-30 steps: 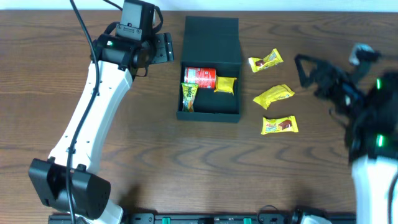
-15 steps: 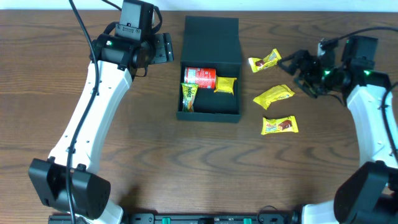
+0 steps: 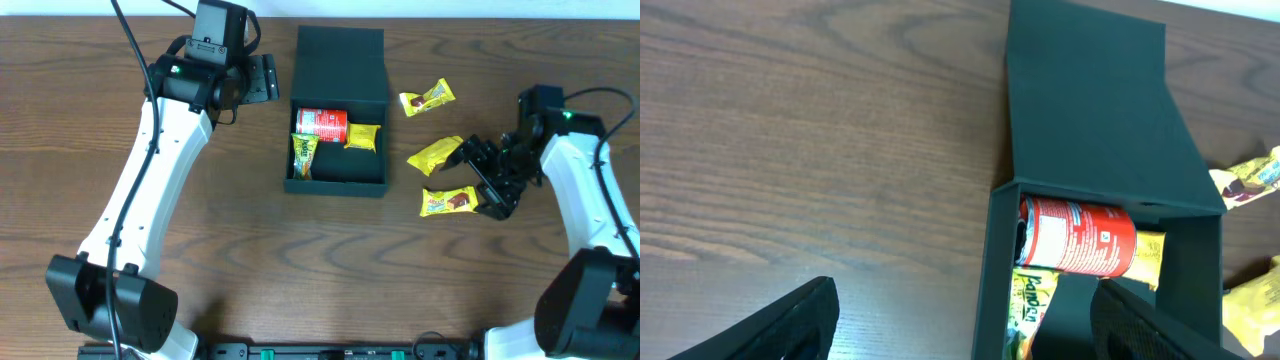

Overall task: Pack container
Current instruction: 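Reach the right gripper to the lower yellow Apollo pack and grasp it, then carry the Apollo pack with the right gripper into the box, then push the Apollo pack down into the box and release it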

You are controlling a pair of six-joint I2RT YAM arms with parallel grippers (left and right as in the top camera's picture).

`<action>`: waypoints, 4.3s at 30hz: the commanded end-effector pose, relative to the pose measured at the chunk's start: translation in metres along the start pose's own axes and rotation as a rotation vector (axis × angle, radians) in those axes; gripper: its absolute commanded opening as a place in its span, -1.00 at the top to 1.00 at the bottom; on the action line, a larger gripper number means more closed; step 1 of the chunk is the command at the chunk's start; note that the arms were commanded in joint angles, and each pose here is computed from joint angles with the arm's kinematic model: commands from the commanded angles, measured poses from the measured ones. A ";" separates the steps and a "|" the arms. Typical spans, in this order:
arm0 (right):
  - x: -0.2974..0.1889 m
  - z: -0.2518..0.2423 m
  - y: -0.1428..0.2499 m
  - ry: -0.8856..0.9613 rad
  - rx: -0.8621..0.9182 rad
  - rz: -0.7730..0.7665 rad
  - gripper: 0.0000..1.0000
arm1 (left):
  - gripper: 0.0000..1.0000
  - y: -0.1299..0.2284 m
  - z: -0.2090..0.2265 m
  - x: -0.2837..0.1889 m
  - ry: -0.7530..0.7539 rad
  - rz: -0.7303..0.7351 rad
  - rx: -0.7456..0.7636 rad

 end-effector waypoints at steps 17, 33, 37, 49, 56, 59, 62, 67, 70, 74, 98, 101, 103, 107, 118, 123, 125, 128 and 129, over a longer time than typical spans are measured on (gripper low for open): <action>0.055 -0.022 -0.008 0.047 0.155 -0.088 -0.25 | -0.63 0.002 0.002 0.003 -0.006 0.023 -0.006; 0.089 -0.016 -0.014 0.087 0.144 -0.047 0.28 | -0.63 0.002 0.002 0.003 -0.006 0.024 -0.006; 0.089 -0.016 -0.014 0.087 0.145 -0.047 0.38 | -0.64 0.002 0.002 0.003 -0.006 0.024 -0.006; 0.075 -0.006 -0.012 0.072 0.100 -0.002 0.97 | -0.63 0.002 0.003 0.003 -0.008 0.022 -0.007; 0.007 0.059 -0.014 0.056 -0.267 -0.142 0.97 | -0.64 -0.003 0.014 0.003 -0.049 0.005 -0.024; -0.023 0.108 0.006 0.010 -0.555 -0.241 0.97 | -0.63 -0.006 0.027 0.003 -0.071 0.008 -0.050; -0.034 0.150 0.041 0.004 -0.813 -0.329 0.97 | -0.63 -0.008 0.043 0.003 -0.104 0.023 -0.083; -0.012 0.186 0.093 0.028 -1.087 -0.375 0.97 | -0.63 -0.008 0.065 0.001 -0.148 0.052 -0.129; 0.009 0.195 0.107 0.059 -1.156 -0.359 0.97 | -0.63 -0.006 0.070 0.000 -0.163 0.072 -0.136; 0.051 0.193 0.111 0.150 -1.201 -0.208 0.97 | -0.63 -0.006 0.070 0.000 -0.163 0.077 -0.133; 0.055 0.213 0.130 0.144 -1.194 0.029 0.97 | -0.64 -0.005 0.070 0.000 -0.165 0.081 -0.133; 0.039 0.213 0.128 0.148 -1.176 0.033 0.97 | -0.64 -0.005 0.070 0.000 -0.165 0.081 -0.133; 0.035 0.212 0.130 0.138 -1.179 0.054 0.97 | -0.64 -0.005 0.070 0.000 -0.165 0.081 -0.133; 0.039 0.209 0.133 0.150 -1.177 0.104 0.97 | -0.64 -0.005 0.070 0.000 -0.165 0.081 -0.133; 0.080 0.209 0.126 0.203 -1.148 0.188 0.97 | -0.64 -0.005 0.071 0.000 -0.173 0.081 -0.092; 0.081 0.217 0.127 0.169 -1.172 0.152 0.97 | -0.65 -0.008 0.079 -0.001 -0.209 0.070 -0.083; 0.082 0.219 0.127 0.171 -1.181 0.135 0.97 | -0.64 -0.008 0.083 -0.001 -0.214 0.071 -0.092; 0.082 0.220 0.126 0.179 -1.186 0.113 0.97 | -0.65 -0.007 0.085 -0.002 -0.215 0.081 -0.097; 0.082 0.220 0.126 0.178 -1.186 0.112 0.97 | -0.65 -0.007 0.085 -0.002 -0.215 0.082 -0.097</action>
Point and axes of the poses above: each gripper's point midway between its finger pads, its own x axis out along the fingers, its own z axis along the line the jaws close on, y = z × x, the point moved 10 cm from there along -x, back along the fingers, and after that the axes turned 4 degrees about -x, right-handed, at the moved point
